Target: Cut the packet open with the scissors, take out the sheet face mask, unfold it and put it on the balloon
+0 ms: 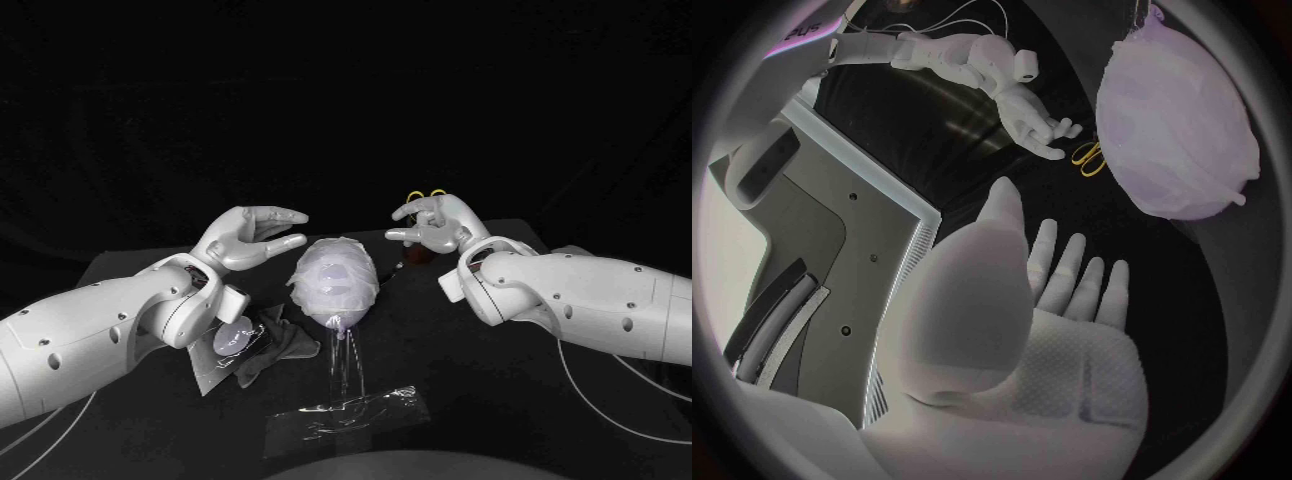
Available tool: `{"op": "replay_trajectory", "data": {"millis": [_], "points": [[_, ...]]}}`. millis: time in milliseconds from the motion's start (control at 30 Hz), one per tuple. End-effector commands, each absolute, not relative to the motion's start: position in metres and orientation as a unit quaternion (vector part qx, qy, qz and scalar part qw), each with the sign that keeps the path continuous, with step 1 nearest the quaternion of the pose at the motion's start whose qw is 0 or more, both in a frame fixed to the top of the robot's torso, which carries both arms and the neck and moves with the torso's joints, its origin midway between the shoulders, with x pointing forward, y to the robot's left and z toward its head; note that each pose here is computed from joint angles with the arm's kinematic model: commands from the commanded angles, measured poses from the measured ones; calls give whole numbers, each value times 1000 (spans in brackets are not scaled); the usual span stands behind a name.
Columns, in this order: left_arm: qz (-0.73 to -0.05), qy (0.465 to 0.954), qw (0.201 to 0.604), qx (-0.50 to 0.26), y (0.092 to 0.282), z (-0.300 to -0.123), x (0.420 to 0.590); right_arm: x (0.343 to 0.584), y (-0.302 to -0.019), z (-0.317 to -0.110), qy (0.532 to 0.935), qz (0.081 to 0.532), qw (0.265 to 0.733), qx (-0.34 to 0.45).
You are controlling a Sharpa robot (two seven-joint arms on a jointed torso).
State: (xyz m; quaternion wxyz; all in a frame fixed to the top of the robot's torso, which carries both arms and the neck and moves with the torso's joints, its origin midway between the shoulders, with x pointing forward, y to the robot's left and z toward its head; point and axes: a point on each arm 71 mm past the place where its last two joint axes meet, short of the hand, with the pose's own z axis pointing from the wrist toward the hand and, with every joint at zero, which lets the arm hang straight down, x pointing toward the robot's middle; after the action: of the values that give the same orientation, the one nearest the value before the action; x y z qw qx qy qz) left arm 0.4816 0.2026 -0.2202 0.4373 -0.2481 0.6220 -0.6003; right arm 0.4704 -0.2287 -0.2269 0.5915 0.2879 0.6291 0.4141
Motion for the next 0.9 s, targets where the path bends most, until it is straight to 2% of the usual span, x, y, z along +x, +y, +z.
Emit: {"op": "replay_trajectory", "data": {"millis": [33, 233, 467, 700, 733, 900], "points": [[-612, 575, 427, -336, 214, -220, 491, 473, -222, -227, 619, 485, 542, 297], [-601, 541, 422, -411, 229, -226, 503, 482, -218, -232, 613, 514, 516, 306], [-591, 522, 420, -449, 236, -233, 511, 491, -215, -239, 602, 527, 497, 336], [-577, 515, 428, -467, 238, -241, 516, 494, -212, -245, 597, 529, 490, 352], [-579, 535, 425, -446, 236, -240, 514, 494, -214, -245, 608, 505, 508, 342], [-575, 533, 429, -449, 233, -240, 511, 491, -211, -243, 595, 508, 508, 360]]}}
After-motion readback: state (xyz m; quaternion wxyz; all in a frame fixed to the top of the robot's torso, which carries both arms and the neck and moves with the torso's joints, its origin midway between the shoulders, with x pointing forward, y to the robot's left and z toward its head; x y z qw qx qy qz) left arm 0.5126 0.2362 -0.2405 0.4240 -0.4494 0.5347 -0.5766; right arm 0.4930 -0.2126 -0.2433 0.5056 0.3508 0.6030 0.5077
